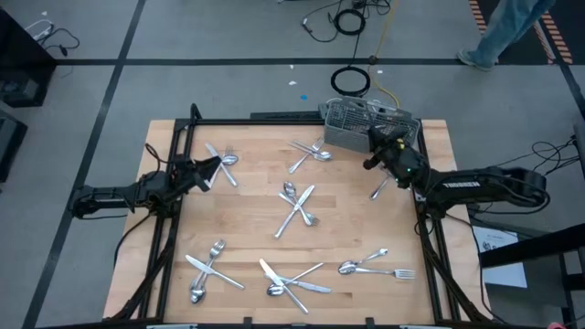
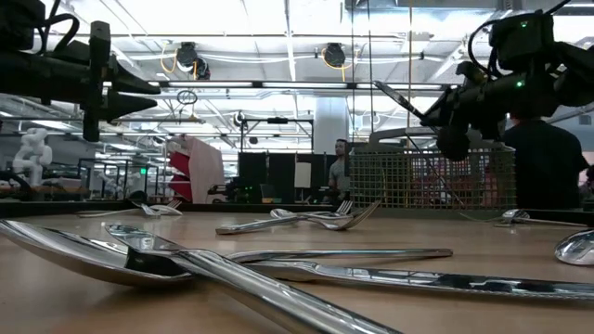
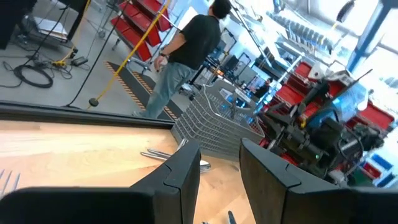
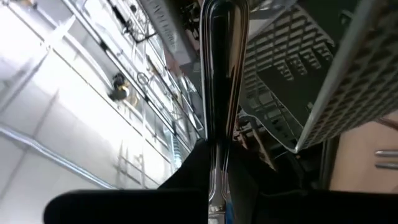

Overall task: Sort silverware
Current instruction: Put the silver table knife into the gray utensil holder

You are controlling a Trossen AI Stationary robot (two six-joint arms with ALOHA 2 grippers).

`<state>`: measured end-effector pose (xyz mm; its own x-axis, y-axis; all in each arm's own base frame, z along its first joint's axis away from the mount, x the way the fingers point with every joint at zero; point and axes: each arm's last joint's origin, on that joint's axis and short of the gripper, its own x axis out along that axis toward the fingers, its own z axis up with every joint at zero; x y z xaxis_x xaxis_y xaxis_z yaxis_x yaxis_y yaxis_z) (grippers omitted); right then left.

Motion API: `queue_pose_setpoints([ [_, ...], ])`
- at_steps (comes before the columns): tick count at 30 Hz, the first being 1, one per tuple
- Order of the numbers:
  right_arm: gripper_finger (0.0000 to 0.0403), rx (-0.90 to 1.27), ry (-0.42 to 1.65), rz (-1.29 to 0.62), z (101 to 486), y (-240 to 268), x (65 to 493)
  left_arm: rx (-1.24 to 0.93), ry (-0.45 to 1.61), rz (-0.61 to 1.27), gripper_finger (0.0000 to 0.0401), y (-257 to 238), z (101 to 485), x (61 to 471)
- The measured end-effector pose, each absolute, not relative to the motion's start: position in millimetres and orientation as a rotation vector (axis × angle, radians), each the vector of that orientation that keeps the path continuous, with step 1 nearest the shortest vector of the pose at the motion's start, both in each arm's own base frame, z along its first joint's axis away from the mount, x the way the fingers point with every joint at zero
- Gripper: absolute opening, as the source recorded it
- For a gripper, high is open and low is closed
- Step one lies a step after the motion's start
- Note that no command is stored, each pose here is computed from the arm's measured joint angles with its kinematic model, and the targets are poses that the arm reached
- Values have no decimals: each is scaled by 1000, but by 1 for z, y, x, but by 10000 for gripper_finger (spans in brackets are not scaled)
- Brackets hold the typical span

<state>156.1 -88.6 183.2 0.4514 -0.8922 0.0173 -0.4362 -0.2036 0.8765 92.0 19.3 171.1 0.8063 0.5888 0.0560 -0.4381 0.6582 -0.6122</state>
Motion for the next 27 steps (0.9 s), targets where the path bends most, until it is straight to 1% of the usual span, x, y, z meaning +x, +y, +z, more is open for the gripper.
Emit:
queue_pose_setpoints([
  [3, 18, 1879, -1184, -641, 180, -91, 156, -664, -284, 614, 120, 20, 171, 91],
  [7, 18, 1912, -1285, -657, 176, -95, 155, -695, -302, 629, 120, 20, 171, 91],
  [9, 18, 1925, -1320, -632, 175, -95, 153, -695, -302, 629, 120, 20, 171, 91],
  [14, 18, 1918, -1420, -577, 167, -94, 140, -699, -303, 629, 120, 20, 171, 91],
  [17, 18, 1895, -1500, -579, 160, -91, 130, -747, -322, 628, 120, 21, 171, 91],
  [20, 18, 1899, -1527, -590, 156, -89, 127, -788, -336, 623, 120, 21, 171, 91],
  [23, 27, 1902, -1545, -589, 156, -90, 127, -795, -339, 621, 120, 21, 171, 91],
  [27, 54, 1916, -1566, -577, 156, -90, 127, -798, -341, 621, 120, 21, 171, 91],
])
